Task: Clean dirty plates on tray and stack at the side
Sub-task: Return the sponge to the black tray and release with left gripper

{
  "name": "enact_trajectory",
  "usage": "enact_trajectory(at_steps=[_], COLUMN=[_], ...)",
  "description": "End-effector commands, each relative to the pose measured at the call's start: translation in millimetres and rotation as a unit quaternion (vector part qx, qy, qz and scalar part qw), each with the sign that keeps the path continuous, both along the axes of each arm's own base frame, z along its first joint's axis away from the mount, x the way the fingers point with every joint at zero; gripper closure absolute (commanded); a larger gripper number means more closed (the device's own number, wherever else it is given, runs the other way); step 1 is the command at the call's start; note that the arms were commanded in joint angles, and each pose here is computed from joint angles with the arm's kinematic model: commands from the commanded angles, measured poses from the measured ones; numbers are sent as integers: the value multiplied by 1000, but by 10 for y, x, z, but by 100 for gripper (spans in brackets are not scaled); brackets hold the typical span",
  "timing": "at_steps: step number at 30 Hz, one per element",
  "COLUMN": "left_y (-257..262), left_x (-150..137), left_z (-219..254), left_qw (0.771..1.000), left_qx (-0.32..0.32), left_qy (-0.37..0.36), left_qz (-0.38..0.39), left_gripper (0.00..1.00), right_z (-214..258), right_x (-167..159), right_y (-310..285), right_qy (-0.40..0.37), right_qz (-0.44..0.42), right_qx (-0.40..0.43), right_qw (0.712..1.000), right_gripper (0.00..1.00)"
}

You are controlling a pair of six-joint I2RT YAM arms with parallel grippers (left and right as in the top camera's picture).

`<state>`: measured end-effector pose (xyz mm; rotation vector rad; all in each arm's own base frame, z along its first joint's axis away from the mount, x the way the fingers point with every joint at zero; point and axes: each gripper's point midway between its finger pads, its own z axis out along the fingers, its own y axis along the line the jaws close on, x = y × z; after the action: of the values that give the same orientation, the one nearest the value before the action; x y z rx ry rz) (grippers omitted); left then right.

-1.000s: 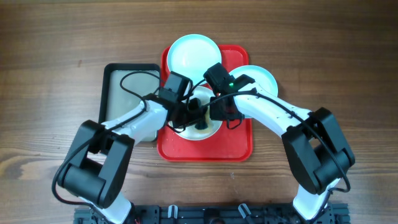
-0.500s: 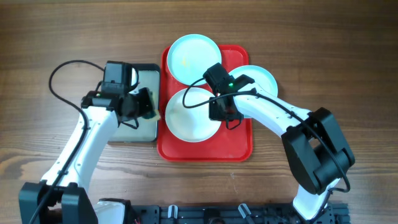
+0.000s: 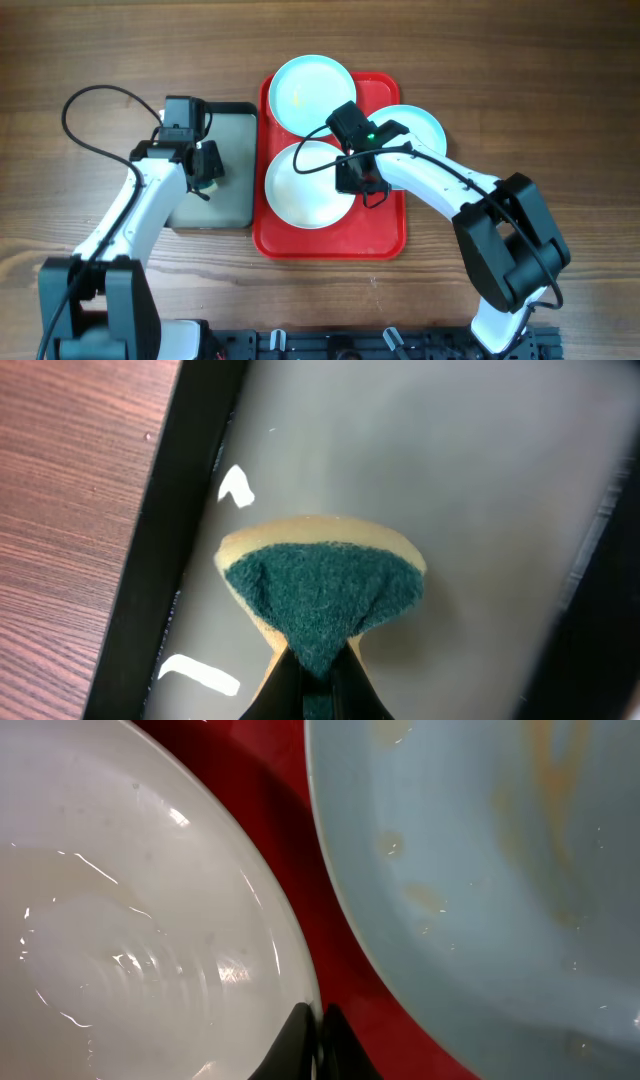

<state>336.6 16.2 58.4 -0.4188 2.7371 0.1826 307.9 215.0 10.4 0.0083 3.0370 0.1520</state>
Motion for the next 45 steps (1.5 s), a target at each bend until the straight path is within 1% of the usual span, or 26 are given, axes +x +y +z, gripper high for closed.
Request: enact_trajectory(at_steps=[1, 8, 15, 16, 18, 19, 20, 21, 22, 24, 27, 28, 30, 32, 33, 35, 37, 45], left_y=[149, 135, 142, 142, 142, 142, 142, 142, 146, 179, 319, 439, 631, 976, 1162, 1438, 1594, 1638], left_x=[9, 38, 104, 103, 102, 101, 102, 107, 118, 183, 348, 403, 425, 348, 278, 142, 13, -18], left_z=[-135, -320, -319, -319, -320, -320, -320, -313, -294, -141, 329, 595, 852, 1061, 1104, 1091, 1049, 1043], left_qw=[1000, 999, 1000, 1000, 1000, 1000, 1000, 1000, 1000, 1000, 996, 992, 984, 969, 963, 957, 954, 952], left_qx=[7, 4, 5, 5, 5, 5, 5, 5, 5, 4, 4, 6, 10, 8, 11, 18, 21, 23], left_qy=[20, 36, 23, 23, 24, 24, 24, 22, 18, -7, -75, -116, -160, -198, -205, -199, -186, -184], left_qz=[16, 15, 15, 16, 15, 16, 15, 15, 16, 21, 40, 56, 80, 145, 173, 211, 236, 243], left_gripper=[96, 96, 96, 92, 82, 71, 66, 48, 41, 37, 30, 26, 16, 7, 0, 0, 0, 0], right_z=[-34, -34, -32, -32, -32, -32, -32, -33, -33, -32, -32, -32, -32, -32, -32, -32, -31, -28], right_x=[-5, 0, 11, 11, 9, 9, 10, 8, 8, 11, 12, 11, 10, 10, 11, 13, 17, 16], right_y=[59, 64, 73, 72, 71, 71, 72, 70, 70, 73, 73, 73, 72, 72, 73, 74, 77, 100], right_qy=[2, 1, -1, -1, -1, -1, -1, 0, 0, -1, -1, -1, -1, -1, -1, -1, -2, -1], right_qz=[6, 5, 6, 6, 6, 6, 6, 6, 6, 6, 6, 6, 6, 6, 6, 6, 2, 3], right_qx=[3, 4, 5, 5, 5, 5, 5, 5, 5, 5, 5, 5, 5, 5, 5, 6, 6, 13], right_qw=[1000, 1000, 1000, 1000, 1000, 1000, 1000, 1000, 1000, 1000, 1000, 1000, 1000, 1000, 1000, 1000, 1000, 1000], right_gripper=[96, 96, 96, 96, 96, 96, 96, 96, 96, 96, 96, 96, 96, 96, 95, 95, 94, 94])
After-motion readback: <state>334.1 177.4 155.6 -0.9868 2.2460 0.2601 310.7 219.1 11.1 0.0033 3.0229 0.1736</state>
